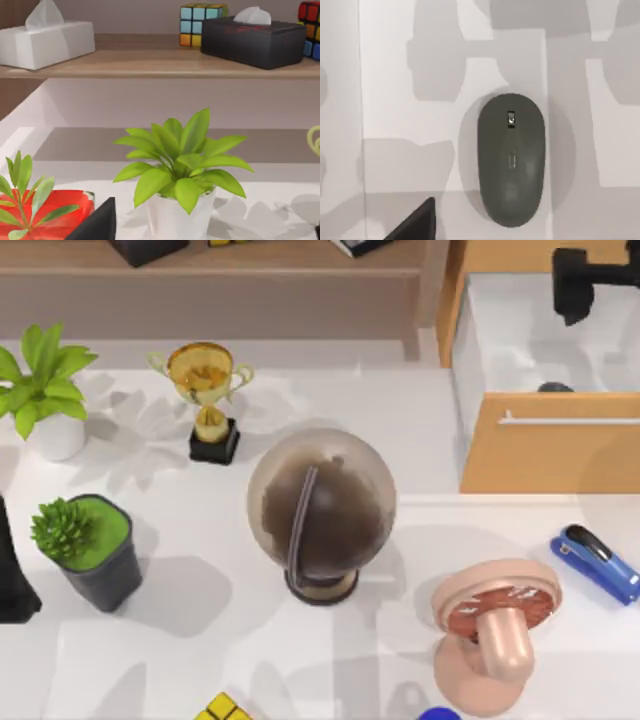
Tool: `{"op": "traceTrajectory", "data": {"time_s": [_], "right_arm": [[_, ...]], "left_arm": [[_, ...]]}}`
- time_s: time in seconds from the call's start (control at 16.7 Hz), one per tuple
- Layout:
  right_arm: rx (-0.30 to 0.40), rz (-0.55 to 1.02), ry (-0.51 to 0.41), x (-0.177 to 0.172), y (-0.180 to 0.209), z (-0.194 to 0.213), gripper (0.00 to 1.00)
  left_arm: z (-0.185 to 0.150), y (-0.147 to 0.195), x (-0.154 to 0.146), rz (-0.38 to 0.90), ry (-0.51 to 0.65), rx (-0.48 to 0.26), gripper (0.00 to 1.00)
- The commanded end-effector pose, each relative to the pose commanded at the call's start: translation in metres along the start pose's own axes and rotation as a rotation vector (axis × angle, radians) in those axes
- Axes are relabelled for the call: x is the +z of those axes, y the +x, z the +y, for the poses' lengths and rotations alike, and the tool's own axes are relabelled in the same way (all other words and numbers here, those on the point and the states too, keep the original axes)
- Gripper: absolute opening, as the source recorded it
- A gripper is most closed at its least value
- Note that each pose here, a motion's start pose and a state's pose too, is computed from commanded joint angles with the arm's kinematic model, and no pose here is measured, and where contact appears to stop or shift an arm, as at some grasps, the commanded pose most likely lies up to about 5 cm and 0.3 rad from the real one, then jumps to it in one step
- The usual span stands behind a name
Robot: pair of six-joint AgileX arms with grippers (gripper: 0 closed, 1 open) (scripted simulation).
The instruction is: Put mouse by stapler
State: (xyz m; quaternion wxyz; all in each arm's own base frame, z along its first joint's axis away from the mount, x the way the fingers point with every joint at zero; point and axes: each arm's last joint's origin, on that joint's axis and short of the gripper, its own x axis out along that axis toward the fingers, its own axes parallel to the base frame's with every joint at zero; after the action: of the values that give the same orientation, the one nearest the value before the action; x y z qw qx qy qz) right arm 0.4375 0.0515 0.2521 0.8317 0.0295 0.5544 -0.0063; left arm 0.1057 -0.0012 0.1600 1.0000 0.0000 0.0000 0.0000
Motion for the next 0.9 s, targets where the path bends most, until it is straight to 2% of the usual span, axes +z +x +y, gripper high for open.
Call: {"op": "traceTrajectory", "data": {"time_s": [0.24, 0.42, 0.9], "right_arm": [[-0.015, 0.184, -0.018, 0.009, 0.066, 0.017, 1.00], [-0.031, 0.272, -0.015, 0.007, 0.093, 0.018, 1.00], [-0.037, 0.292, -0.011, 0.006, 0.098, 0.016, 1.00]], "left_arm": [[0.000, 0.000, 0.000, 0.000, 0.000, 0.000, 1.00], [0.000, 0.000, 0.000, 0.000, 0.000, 0.000, 1.00], [0.000, 0.000, 0.000, 0.000, 0.000, 0.000, 1.00]]}}
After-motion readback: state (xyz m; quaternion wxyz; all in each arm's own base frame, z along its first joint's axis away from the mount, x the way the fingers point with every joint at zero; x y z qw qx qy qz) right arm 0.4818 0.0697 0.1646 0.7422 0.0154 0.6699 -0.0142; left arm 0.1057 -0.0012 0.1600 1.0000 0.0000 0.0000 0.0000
